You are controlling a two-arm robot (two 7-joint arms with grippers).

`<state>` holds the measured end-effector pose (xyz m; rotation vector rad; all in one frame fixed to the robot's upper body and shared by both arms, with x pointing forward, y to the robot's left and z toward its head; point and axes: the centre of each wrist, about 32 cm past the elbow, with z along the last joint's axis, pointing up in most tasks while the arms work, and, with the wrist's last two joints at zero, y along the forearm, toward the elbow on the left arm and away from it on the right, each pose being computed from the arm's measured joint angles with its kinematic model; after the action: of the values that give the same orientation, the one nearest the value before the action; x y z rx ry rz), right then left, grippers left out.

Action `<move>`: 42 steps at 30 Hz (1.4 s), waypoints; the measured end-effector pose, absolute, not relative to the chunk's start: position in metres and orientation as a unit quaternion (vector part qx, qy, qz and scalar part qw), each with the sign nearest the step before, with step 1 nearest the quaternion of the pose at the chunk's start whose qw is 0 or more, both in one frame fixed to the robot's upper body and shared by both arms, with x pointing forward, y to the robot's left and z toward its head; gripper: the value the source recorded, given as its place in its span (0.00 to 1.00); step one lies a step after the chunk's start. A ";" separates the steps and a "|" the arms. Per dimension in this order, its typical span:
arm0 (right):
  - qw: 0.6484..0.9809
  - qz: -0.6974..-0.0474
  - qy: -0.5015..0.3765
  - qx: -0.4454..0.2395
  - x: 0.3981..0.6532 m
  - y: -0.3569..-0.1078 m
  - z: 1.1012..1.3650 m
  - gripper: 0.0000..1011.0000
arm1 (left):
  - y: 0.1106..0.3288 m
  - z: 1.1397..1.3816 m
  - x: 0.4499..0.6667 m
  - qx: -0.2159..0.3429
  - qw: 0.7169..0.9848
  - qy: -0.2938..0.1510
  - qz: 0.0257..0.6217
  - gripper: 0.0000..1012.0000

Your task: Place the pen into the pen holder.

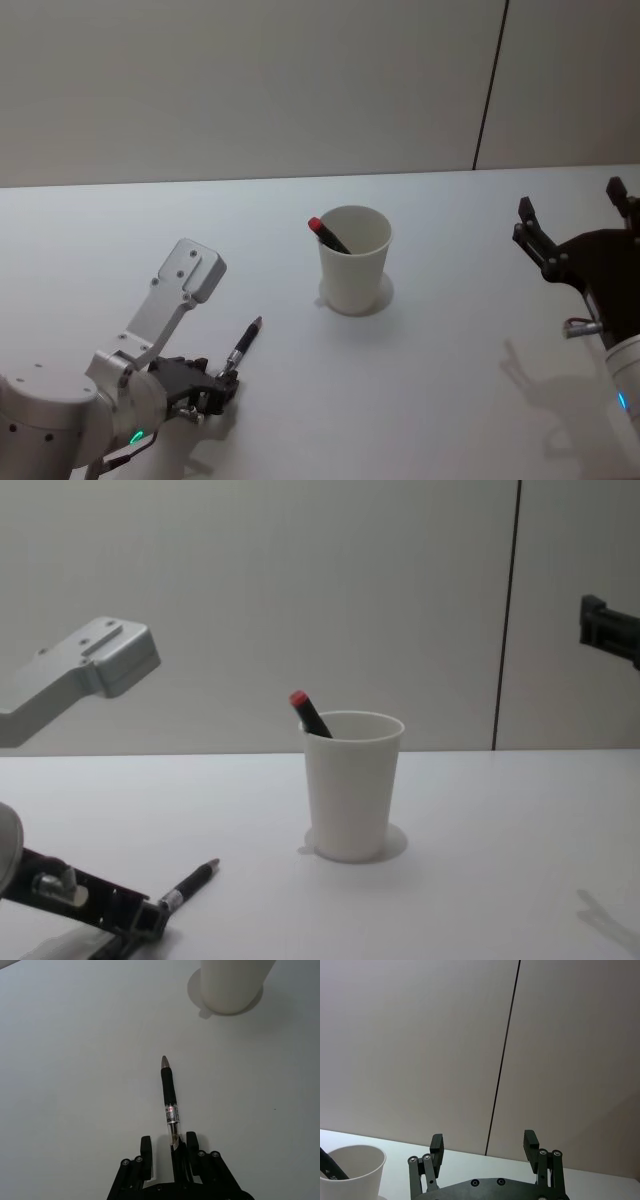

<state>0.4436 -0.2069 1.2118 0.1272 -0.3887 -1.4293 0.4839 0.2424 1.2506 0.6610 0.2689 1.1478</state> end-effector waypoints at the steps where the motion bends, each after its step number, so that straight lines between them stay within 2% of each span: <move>1: 0.736 -0.651 -0.177 0.058 0.444 -0.207 1.212 0.99 | 0.243 1.250 0.484 0.305 0.780 0.127 0.532 0.44; 3: 0.736 -0.651 -0.177 0.058 0.444 -0.207 1.212 0.99 | 0.243 1.250 0.484 0.304 0.780 0.128 0.532 0.35; 4: 0.736 -0.651 -0.177 0.058 0.444 -0.207 1.212 0.99 | 0.243 1.249 0.485 0.303 0.780 0.129 0.532 0.35; 7: 0.736 -0.651 -0.177 0.058 0.444 -0.207 1.212 0.99 | 0.244 1.249 0.485 0.302 0.779 0.132 0.533 0.24; 8: 0.736 -0.651 -0.177 0.058 0.444 -0.207 1.212 0.99 | 0.244 1.249 0.485 0.302 0.779 0.132 0.534 0.24; 9: 0.736 -0.651 -0.177 0.058 0.444 -0.207 1.212 0.99 | 0.244 1.249 0.485 0.301 0.779 0.133 0.534 0.19; 10: 0.736 -0.651 -0.177 0.058 0.444 -0.207 1.212 0.99 | 0.244 1.249 0.485 0.301 0.779 0.133 0.534 0.18; 24: 0.736 -0.651 -0.177 0.058 0.444 -0.207 1.212 0.99 | 0.245 1.247 0.484 0.294 0.781 0.133 0.535 0.17; 42: 0.736 -0.651 -0.177 0.058 0.444 -0.207 1.212 0.99 | 0.251 1.249 0.473 0.216 0.805 0.074 0.547 0.17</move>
<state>0.4436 -0.2069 1.2118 0.1271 -0.3887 -1.4294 0.4731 0.2514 1.2491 0.4625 0.1582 1.1720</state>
